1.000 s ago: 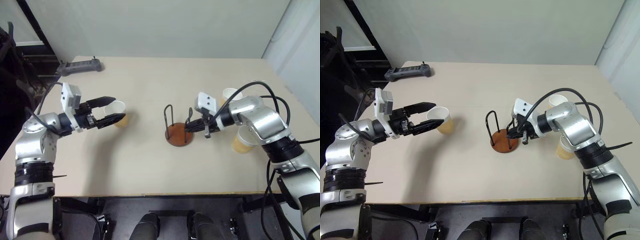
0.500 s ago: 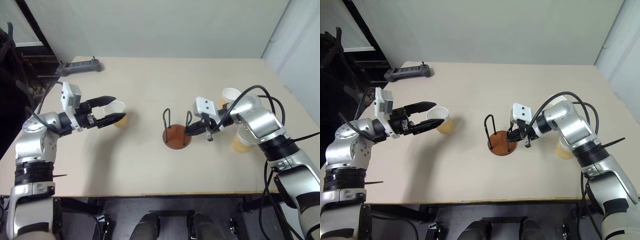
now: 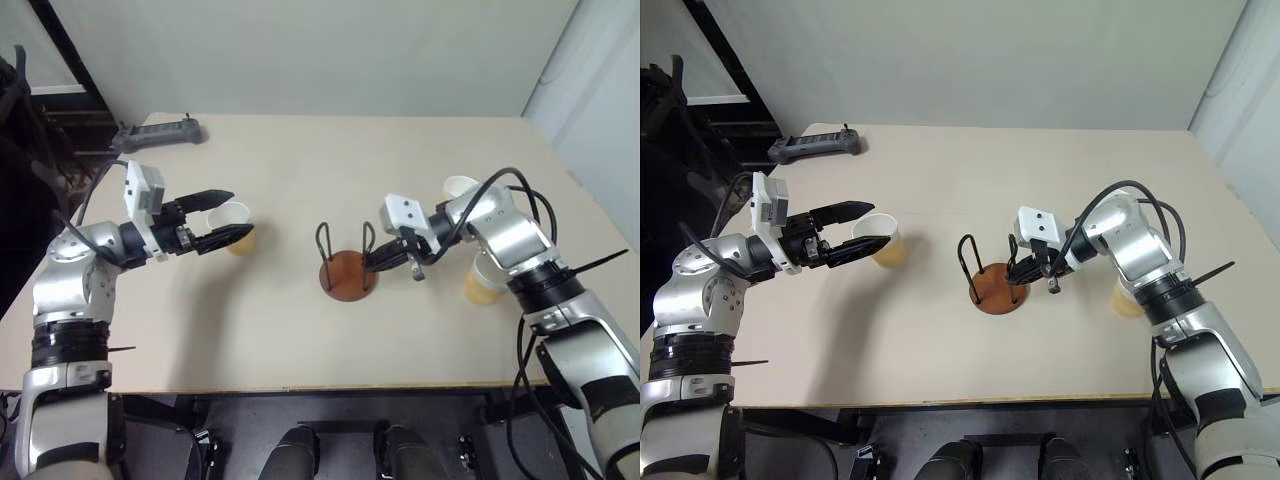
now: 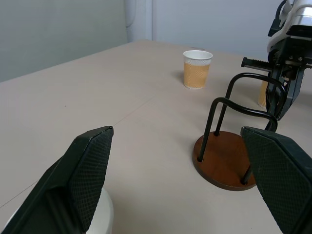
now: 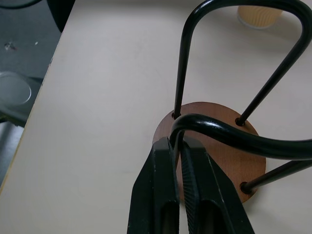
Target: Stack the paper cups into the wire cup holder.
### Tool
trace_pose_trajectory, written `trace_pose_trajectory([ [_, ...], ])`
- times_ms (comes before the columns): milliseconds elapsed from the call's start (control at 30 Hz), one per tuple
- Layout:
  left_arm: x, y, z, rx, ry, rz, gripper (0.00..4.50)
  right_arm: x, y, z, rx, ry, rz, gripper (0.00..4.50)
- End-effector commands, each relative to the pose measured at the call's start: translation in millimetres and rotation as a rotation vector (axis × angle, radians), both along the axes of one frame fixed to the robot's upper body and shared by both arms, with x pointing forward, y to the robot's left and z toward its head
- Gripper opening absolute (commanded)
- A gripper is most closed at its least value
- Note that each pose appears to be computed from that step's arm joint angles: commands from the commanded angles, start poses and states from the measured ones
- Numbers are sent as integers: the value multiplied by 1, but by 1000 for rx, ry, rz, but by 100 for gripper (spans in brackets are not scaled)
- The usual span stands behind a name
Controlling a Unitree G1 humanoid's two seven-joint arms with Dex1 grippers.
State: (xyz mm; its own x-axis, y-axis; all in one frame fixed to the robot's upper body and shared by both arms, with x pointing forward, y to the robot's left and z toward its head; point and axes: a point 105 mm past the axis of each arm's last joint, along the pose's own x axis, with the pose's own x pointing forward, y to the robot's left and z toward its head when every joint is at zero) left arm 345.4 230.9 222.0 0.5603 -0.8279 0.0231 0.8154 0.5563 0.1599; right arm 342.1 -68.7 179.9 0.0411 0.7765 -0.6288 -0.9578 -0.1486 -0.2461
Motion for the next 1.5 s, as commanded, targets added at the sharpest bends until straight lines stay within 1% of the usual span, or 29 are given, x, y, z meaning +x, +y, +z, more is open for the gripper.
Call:
trace_pose_trajectory([
  [33, -2, -3, 13, 6, -48, -9, 450, -1, 6, 14, -1, -58, 54, 2],
  [367, -3, -6, 14, 8, -47, -14, 450, -3, 8, 10, -17, -77, 106, 2],
  [467, -3, -6, 16, 10, -47, -15, 450, 0, 9, 10, -13, -116, 112, 2],
  [733, -3, -7, 17, 14, -48, -16, 450, 7, 8, 9, -42, -131, 109, 2],
  [833, -3, -7, 18, 14, -49, -17, 450, 9, 8, 8, -54, -132, 101, 72],
  [933, -4, -7, 18, 14, -49, -17, 450, 9, 6, 7, -64, -125, 97, 176],
  [967, -4, -7, 18, 14, -49, -17, 450, 10, 5, 6, -68, -131, 94, 203],
  [1000, -4, -7, 18, 14, -49, -18, 450, 10, 5, 6, -71, -129, 93, 247],
  [1067, -4, -8, 18, 14, -49, -19, 450, 11, 3, 5, -70, -122, 83, 310],
  [1167, -4, -9, 18, 15, -49, -20, 450, 13, 0, 6, -55, -99, 45, 310],
  [1300, -4, -8, 18, 17, -48, -22, 450, 20, -17, 15, -46, -96, -39, 310],
  [1433, -2, -8, 17, 16, -44, -22, 450, 30, -40, 31, -65, -159, -129, 310],
  [1500, -2, -9, 17, 15, -43, -24, 450, 33, -49, 36, -84, -186, -157, 310],
])
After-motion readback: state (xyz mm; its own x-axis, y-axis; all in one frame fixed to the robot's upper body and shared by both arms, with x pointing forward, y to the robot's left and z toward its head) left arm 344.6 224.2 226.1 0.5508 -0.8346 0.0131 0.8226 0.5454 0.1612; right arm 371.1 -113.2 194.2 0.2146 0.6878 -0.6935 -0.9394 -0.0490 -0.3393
